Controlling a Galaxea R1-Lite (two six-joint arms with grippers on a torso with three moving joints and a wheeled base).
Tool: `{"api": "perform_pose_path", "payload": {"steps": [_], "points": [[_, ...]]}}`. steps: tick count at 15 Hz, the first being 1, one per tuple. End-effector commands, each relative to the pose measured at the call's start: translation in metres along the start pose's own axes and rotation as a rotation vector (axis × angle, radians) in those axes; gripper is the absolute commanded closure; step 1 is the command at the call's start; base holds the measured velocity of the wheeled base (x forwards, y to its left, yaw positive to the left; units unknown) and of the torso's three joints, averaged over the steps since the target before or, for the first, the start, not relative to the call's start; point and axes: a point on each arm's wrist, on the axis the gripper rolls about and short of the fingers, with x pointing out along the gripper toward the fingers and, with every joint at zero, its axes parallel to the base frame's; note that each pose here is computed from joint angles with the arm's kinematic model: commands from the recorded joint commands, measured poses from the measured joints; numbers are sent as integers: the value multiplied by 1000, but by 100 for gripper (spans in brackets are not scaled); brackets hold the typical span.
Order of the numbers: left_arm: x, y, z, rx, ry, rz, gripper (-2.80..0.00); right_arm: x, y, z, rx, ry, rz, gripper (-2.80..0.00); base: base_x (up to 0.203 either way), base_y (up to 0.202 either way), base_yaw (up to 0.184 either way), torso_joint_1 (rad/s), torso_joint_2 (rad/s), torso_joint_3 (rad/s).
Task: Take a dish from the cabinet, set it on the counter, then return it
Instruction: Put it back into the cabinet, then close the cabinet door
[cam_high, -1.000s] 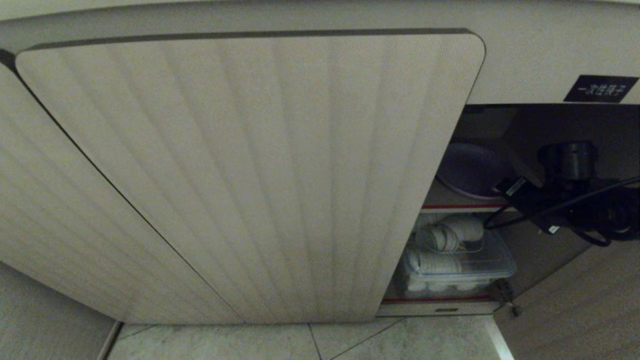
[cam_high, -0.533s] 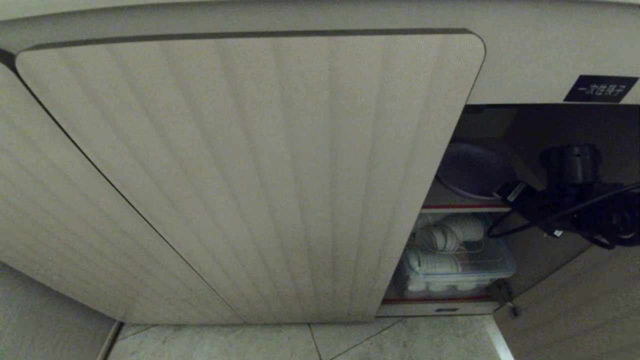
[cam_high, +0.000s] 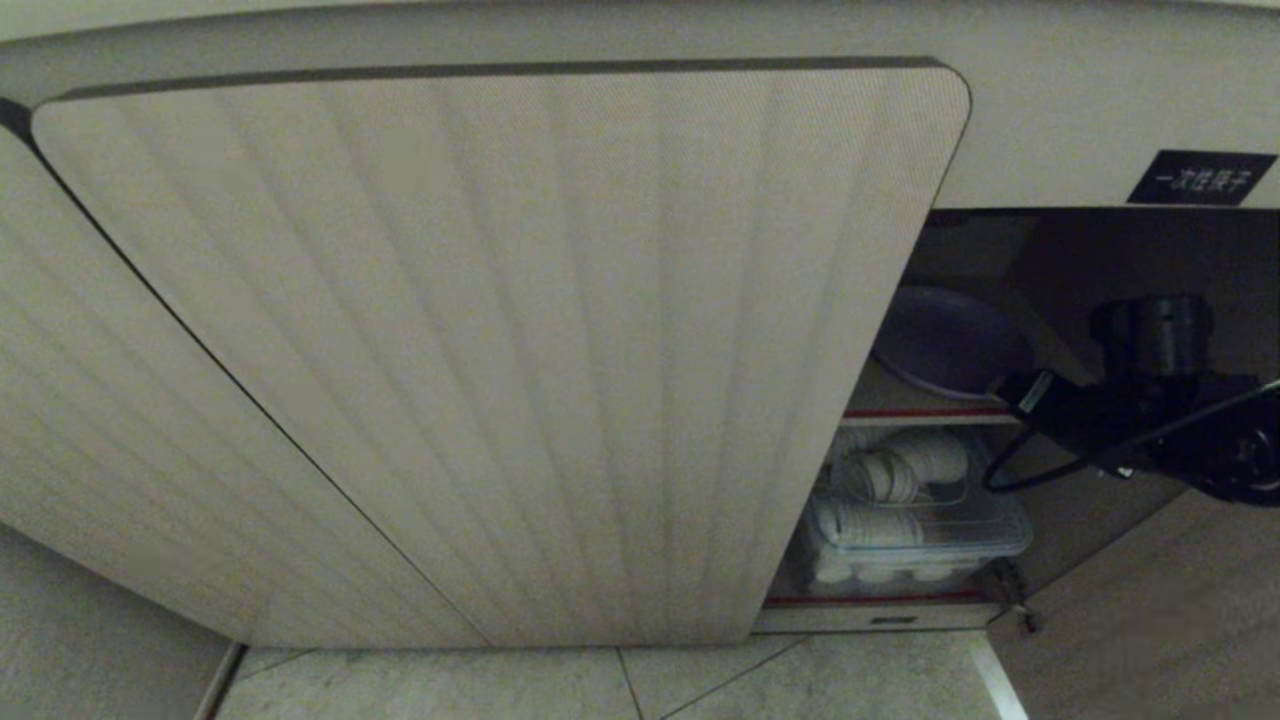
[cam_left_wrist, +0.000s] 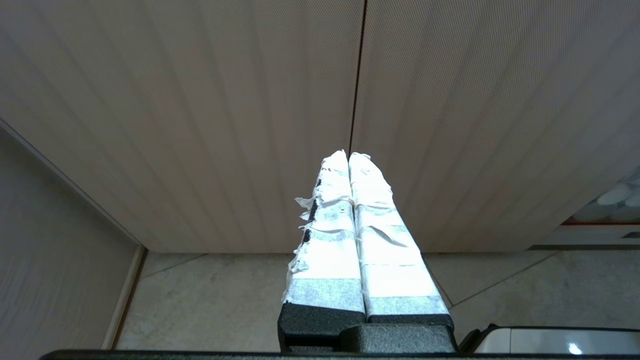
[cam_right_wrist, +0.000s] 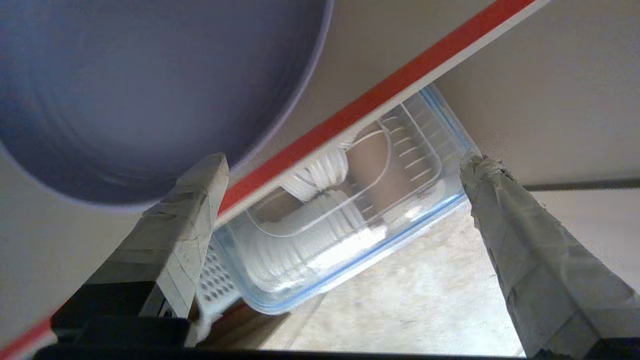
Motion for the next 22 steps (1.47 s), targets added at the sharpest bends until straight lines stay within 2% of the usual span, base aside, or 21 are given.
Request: {"api": "perform_pose_path", "payload": {"steps": [1, 6, 11, 17, 22], "points": [[0, 0, 0, 0, -1, 0, 0, -2, -3, -4, -33, -10, 6, -280, 0, 0, 0, 0, 0, 0], [0, 0, 0, 0, -1, 0, 0, -4, -3, -3, -71, -57, 33, -280, 0, 0, 0, 0, 0, 0], [0, 0, 0, 0, -1, 0, 0, -7, -5, -5, -189, -127, 68, -280, 0, 0, 0, 0, 0, 0], [0, 0, 0, 0, -1, 0, 0, -11, -8, -7, -292, -178, 84, -280, 0, 0, 0, 0, 0, 0], [0, 0, 0, 0, -1, 0, 0, -15, -8, -6, -330, -205, 90, -280, 0, 0, 0, 0, 0, 0]]}}
